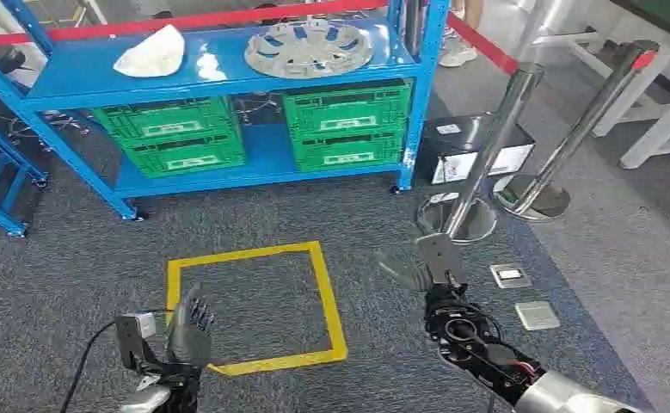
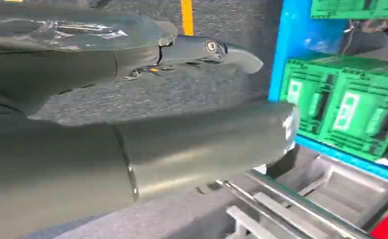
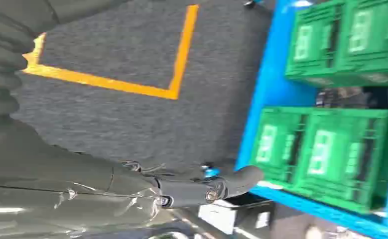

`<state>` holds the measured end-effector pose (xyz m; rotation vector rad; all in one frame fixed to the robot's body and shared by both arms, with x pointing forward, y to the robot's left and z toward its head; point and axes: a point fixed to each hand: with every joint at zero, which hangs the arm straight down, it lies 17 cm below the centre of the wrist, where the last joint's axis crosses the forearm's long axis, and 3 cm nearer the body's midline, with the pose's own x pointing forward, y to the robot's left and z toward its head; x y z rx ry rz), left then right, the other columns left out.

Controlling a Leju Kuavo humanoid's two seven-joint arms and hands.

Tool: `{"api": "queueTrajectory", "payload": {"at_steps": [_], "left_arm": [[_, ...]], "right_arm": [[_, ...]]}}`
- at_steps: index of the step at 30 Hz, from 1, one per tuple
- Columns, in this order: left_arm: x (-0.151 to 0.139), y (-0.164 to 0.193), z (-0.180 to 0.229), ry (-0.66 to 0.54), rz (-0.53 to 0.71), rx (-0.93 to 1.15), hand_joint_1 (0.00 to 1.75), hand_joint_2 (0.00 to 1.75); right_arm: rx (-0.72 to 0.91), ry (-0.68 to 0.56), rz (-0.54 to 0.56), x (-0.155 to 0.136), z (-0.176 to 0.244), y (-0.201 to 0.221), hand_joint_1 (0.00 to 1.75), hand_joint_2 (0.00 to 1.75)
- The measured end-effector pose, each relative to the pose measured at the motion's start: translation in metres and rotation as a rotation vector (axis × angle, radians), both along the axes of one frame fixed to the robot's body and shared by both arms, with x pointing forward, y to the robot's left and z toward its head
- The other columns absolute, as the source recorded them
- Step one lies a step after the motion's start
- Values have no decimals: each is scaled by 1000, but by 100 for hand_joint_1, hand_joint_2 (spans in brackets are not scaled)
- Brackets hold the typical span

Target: Take the parts from the cabinet and place them on the table.

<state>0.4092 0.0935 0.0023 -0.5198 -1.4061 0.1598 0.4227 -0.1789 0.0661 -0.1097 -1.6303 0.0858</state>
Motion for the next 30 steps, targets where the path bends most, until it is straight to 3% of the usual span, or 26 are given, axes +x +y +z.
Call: {"api": "queueTrajectory", "payload": {"at_steps": [8,9,30], "left_arm": [[7,1,24,-58,21,-11,0,0],[8,1,28,-65,21,-8,0,0],[10,-14,72,-178,-8,45,0,0]], "right_arm": [[-28,-106,14,1,43,12,0,0],[-28,-109,17,0,45,13,0,175],[82,-64,53,-18,38,32,0,175]]}}
